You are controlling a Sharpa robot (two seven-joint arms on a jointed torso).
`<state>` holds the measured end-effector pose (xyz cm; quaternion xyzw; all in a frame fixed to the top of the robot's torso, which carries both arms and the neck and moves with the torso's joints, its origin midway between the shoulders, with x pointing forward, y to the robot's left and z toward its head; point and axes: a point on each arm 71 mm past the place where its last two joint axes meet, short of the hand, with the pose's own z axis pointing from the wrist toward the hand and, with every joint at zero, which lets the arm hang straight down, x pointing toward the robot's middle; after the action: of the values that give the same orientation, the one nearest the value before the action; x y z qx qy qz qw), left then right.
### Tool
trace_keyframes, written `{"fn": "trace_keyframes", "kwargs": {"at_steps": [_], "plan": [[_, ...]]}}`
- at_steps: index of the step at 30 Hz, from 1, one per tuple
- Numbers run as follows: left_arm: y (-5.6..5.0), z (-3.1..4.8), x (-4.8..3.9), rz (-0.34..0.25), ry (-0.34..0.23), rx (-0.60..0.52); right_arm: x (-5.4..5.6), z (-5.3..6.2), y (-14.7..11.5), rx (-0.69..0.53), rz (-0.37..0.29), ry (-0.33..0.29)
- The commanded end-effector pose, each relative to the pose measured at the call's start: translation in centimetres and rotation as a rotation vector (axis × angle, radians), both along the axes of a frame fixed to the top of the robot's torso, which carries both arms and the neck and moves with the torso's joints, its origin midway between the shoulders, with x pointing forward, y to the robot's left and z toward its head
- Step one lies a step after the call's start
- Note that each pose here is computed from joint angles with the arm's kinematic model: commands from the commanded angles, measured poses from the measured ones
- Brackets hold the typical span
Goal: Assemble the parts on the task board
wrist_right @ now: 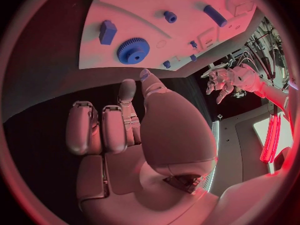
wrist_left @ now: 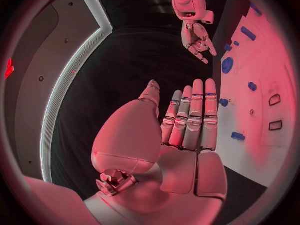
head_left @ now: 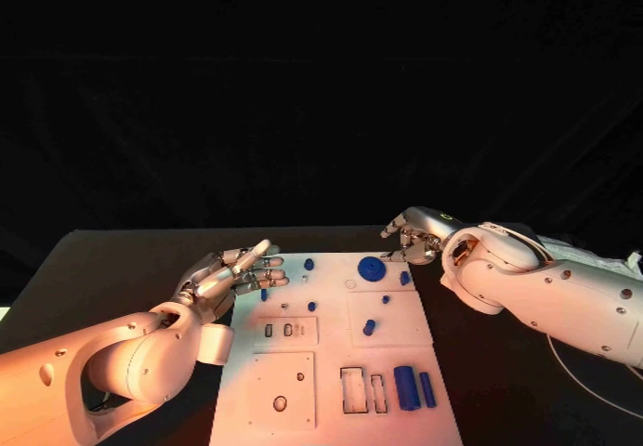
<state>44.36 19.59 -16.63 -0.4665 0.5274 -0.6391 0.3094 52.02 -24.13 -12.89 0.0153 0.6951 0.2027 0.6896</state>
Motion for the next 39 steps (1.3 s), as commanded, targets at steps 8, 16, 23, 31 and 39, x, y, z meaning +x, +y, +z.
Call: {"fn": "trace_keyframes", "kwargs": {"at_steps": [8, 16, 23, 31, 39], "plan": [[-0.2, 0.05, 0.00, -0.007, 0.008, -0.016, 0.1, -2.1, 1.2, -0.034, -0.005, 0.111], [-0.1, 0.03, 0.02, -0.007, 0.008, -0.016, 0.1, -3.0, 1.9, -0.042, 0.005, 0.127], [-0.1, 0.02, 0.04, -0.008, 0.008, -0.017, 0.1, -3.3, 2.0, -0.045, 0.004, 0.126], [-0.1, 0.00, 0.07, -0.009, 0.009, -0.017, 0.3, -3.4, 2.3, -0.042, 0.001, 0.122], [-0.1, -0.02, 0.10, -0.010, 0.009, -0.017, 0.4, -3.5, 2.3, -0.061, -0.004, 0.125]]}}
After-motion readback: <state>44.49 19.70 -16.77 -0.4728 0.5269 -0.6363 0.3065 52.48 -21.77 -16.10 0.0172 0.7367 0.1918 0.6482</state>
